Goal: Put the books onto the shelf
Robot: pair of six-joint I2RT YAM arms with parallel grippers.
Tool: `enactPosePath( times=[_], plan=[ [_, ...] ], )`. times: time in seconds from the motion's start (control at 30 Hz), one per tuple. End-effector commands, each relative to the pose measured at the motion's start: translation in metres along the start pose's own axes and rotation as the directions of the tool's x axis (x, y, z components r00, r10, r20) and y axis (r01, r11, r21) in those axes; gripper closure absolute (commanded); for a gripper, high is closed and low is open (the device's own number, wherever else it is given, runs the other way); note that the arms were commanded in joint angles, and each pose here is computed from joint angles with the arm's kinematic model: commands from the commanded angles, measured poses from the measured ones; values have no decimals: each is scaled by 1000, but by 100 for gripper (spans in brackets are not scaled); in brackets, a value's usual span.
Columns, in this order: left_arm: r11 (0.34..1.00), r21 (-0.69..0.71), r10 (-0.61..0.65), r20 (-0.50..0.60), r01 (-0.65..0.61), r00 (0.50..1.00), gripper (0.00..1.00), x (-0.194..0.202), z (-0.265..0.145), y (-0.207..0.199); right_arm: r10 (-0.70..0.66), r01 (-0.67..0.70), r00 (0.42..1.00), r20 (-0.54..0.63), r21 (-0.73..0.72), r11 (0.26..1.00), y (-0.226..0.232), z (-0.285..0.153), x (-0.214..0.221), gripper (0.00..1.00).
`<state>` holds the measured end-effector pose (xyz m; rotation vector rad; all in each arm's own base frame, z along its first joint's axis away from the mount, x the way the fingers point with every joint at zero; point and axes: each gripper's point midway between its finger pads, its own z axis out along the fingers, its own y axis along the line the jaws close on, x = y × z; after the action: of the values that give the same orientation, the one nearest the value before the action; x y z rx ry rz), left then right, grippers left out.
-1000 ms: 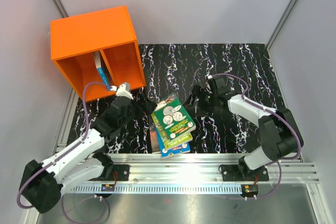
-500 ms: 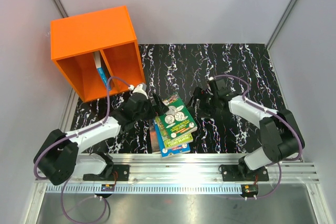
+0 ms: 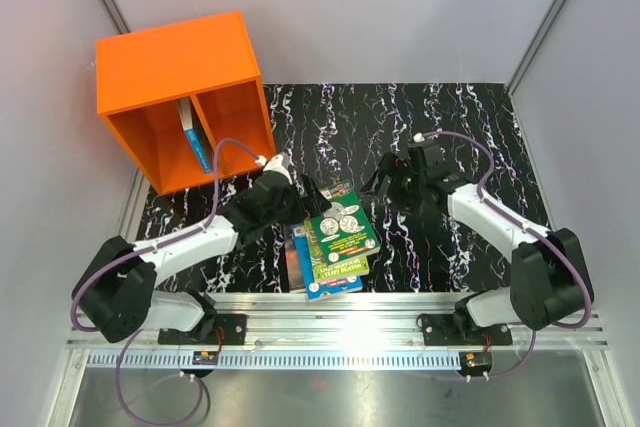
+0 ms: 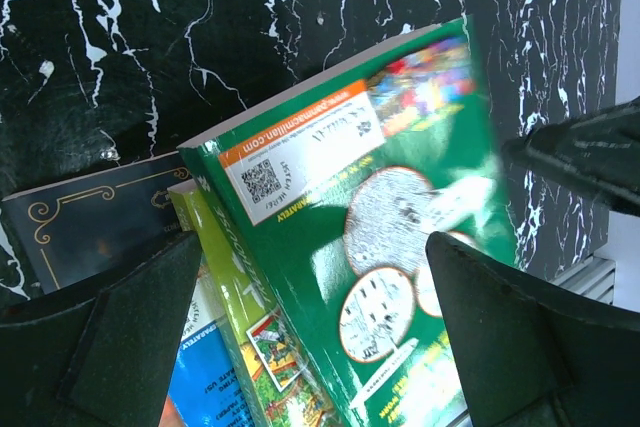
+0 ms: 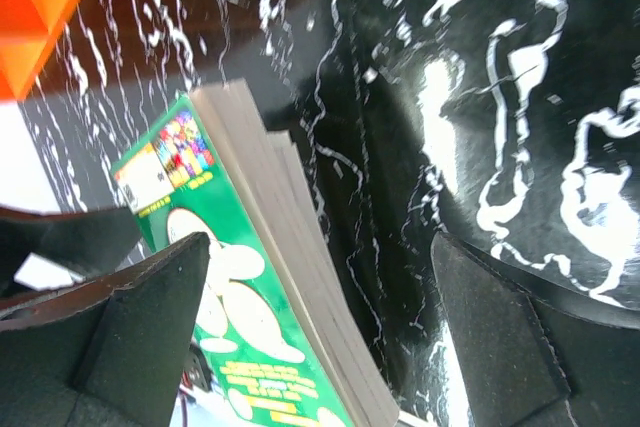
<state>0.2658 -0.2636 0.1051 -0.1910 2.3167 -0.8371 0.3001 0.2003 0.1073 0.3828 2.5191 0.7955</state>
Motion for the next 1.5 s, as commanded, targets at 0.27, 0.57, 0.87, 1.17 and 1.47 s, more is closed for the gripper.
enactPosePath(
  times=[0.27,0.57,0.87,1.17,1.47],
  plan=[
    [998,57,18,15,-18,1000,1,-11,6,-22,76,-87,994,-76,-151,985,14,19,10,0],
    [998,59,16,-2,-16,1000,1,-9,12,-24,42,-80,984,-175,-218,973,19,23,44,11],
    [998,55,23,-17,-22,1000,1,-5,15,-26,31,-77,978,-207,-215,974,20,17,59,67],
    [999,37,39,-4,-39,999,1,-8,7,-23,-13,-27,983,-183,-214,976,26,-6,54,100],
    [994,25,102,96,-104,990,1,-40,-30,-26,-76,47,991,-113,-237,970,55,-50,33,100]
  ],
)
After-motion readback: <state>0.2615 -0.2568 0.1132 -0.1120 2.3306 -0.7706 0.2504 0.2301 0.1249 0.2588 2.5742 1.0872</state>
